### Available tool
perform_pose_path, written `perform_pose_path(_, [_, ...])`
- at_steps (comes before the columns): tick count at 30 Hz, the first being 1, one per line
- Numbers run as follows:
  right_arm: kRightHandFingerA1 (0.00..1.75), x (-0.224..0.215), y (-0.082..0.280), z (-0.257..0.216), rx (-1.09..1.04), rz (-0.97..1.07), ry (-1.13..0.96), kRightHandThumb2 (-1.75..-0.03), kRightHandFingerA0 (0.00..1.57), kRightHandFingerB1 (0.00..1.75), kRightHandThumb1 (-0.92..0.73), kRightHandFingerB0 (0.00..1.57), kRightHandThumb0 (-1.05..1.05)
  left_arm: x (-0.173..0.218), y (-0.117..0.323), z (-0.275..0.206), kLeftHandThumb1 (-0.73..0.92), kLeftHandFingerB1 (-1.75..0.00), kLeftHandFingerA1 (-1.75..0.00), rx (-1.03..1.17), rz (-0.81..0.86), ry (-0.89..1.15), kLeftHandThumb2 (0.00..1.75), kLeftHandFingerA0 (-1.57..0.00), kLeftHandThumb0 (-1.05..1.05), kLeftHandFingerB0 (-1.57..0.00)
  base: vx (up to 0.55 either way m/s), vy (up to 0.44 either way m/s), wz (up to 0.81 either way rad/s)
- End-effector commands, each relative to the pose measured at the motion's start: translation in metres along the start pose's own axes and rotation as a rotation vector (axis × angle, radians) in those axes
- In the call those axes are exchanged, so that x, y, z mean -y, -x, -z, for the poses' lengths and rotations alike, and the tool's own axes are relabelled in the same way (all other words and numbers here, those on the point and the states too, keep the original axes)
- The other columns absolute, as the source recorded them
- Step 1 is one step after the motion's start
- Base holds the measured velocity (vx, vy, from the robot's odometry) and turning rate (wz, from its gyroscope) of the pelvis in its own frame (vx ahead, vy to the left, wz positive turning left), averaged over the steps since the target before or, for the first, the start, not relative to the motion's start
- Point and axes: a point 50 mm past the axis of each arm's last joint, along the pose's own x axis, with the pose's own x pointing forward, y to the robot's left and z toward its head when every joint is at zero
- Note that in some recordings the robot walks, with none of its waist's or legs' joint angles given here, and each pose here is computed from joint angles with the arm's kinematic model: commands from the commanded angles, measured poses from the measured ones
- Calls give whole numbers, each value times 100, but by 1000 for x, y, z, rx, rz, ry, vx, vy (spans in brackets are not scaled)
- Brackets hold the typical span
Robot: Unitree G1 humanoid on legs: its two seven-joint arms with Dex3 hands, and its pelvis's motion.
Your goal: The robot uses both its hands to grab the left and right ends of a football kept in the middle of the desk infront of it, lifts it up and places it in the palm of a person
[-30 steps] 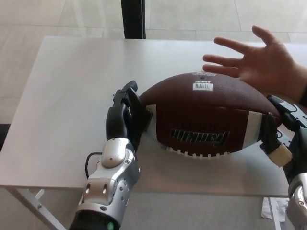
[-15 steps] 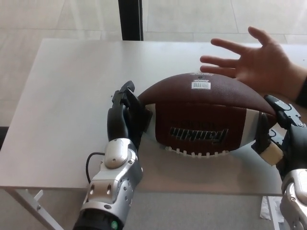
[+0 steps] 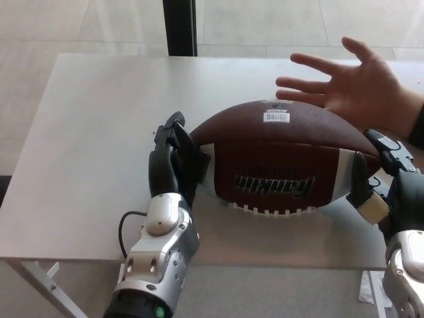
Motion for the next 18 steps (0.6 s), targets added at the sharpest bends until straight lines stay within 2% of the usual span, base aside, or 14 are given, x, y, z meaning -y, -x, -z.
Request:
perform_pose_path(1, [65,-105,14,-29,-25,-510,-138,-109,69,51,-66,45,-85,117,51,50,92,-35,-77,-316,401,131,110,-28,-77,-7,0,0,0])
perform_pose_path(3, [66,-105,9,-46,2,-502,-169,-107,75,52,-65,49,-87,124,46,30,92,-32,-74,-267,443,129,110,-24,-78,-6,0,0,0])
perform_pose_path(4, [56,-105,8,-51,8,-498,-174,-67,80,38,-83,55,-89,125,45,25,92,-31,-76,-260,446,133,109,-27,-78,-6,0,0,0])
perform_pose_path(5, [56,-105,7,-55,13,-496,-179,-67,80,38,-83,55,-89,127,44,21,92,-31,-76,-254,446,137,109,-27,-78,-6,0,0,0])
perform_pose_path(6, [59,-105,6,-60,36,-497,-183,-86,74,46,-66,52,-92,128,42,15,92,-30,-75,-238,450,135,107,-26,-76,-6,0,0,0])
perform_pose_path(7, [58,-105,4,-68,55,-486,-199,-85,74,46,-65,54,-92,131,39,7,92,-27,-73,-221,470,128,113,-21,-77,-3,0,0,0])
perform_pose_path(8, [58,-105,2,-74,64,-479,-199,-85,73,46,-65,54,-92,133,38,1,92,-30,-76,-215,473,131,111,-23,-78,-4,0,0,0])
perform_pose_path(9, [53,-105,1,-81,70,-469,-208,-66,79,37,-82,58,-88,135,36,-6,92,-31,-75,-205,476,131,112,-23,-77,-5,0,0,0])
perform_pose_path(12, [53,-106,-3,-98,95,-466,-219,-67,71,36,-83,53,-87,137,33,-23,92,-32,-77,-171,500,147,109,-22,-76,-4,0,0,0])
perform_pose_path(15, [53,-106,-4,-111,102,-453,-239,-66,71,36,-83,53,-86,138,29,-33,92,-26,-76,-163,515,150,110,-19,-76,-3,0,0,0])
perform_pose_path(18, [56,-107,-5,-117,103,-448,-251,-66,70,37,-85,49,-82,136,25,-39,92,-28,-70,-163,503,142,105,-20,-75,-4,0,0,0])
